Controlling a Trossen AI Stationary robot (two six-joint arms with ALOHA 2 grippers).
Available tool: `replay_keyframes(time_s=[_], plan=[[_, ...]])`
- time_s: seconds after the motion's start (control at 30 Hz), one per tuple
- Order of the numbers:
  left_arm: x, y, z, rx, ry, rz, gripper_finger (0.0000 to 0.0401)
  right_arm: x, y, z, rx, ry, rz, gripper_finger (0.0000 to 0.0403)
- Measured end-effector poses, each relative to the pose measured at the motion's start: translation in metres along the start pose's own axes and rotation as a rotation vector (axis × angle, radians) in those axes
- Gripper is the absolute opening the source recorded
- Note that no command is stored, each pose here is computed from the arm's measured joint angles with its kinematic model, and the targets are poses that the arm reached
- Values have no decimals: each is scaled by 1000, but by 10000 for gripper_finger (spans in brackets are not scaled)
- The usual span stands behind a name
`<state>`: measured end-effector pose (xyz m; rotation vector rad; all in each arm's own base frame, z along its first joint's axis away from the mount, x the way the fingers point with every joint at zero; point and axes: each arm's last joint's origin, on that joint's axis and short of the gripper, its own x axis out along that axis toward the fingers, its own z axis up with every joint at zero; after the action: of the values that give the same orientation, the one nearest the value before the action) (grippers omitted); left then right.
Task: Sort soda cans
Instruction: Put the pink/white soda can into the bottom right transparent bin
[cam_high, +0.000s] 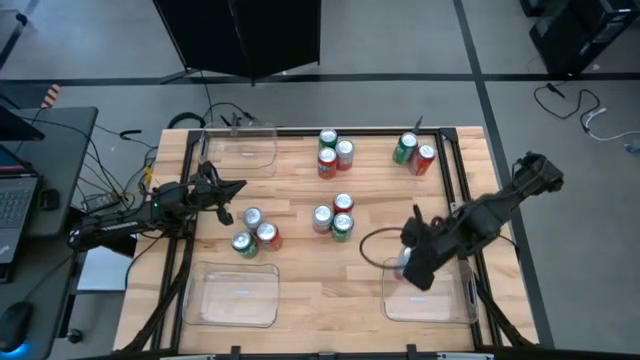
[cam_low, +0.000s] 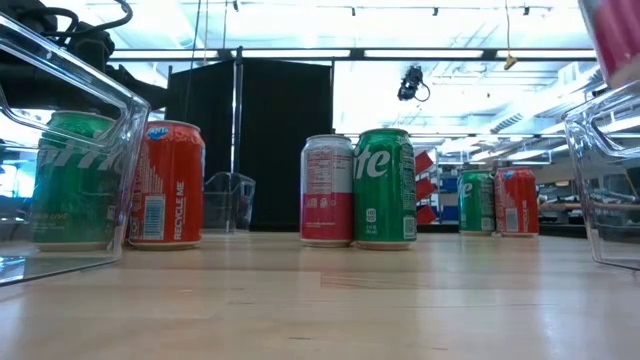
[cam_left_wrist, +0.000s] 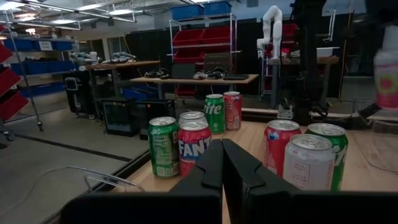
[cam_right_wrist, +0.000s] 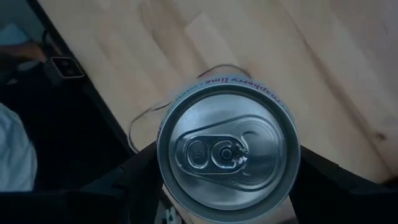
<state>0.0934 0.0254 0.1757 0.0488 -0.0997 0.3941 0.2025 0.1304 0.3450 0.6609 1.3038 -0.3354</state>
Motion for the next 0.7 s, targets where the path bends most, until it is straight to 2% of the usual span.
replay_keyframes(time_s=[0.1, 0.27, 0.43, 0.57, 0.7], plan=[[0, 0, 0, -1, -2, 0, 2, 21, 6, -3, -6, 21, -72, 270], [0, 0, 0, -1, -2, 1, 2, 58, 26, 6, -62, 17, -114, 270], [0, 0, 0, -1, -3, 2, 2, 89, 53, 22, -147, -47, 9, 270], [0, 0, 0, -1, -4, 3, 2, 97, 63, 27, -162, -73, 63, 270], [0, 0, 0, -1, -4, 3, 2, 93, 55, 19, -78, -64, -20, 270]])
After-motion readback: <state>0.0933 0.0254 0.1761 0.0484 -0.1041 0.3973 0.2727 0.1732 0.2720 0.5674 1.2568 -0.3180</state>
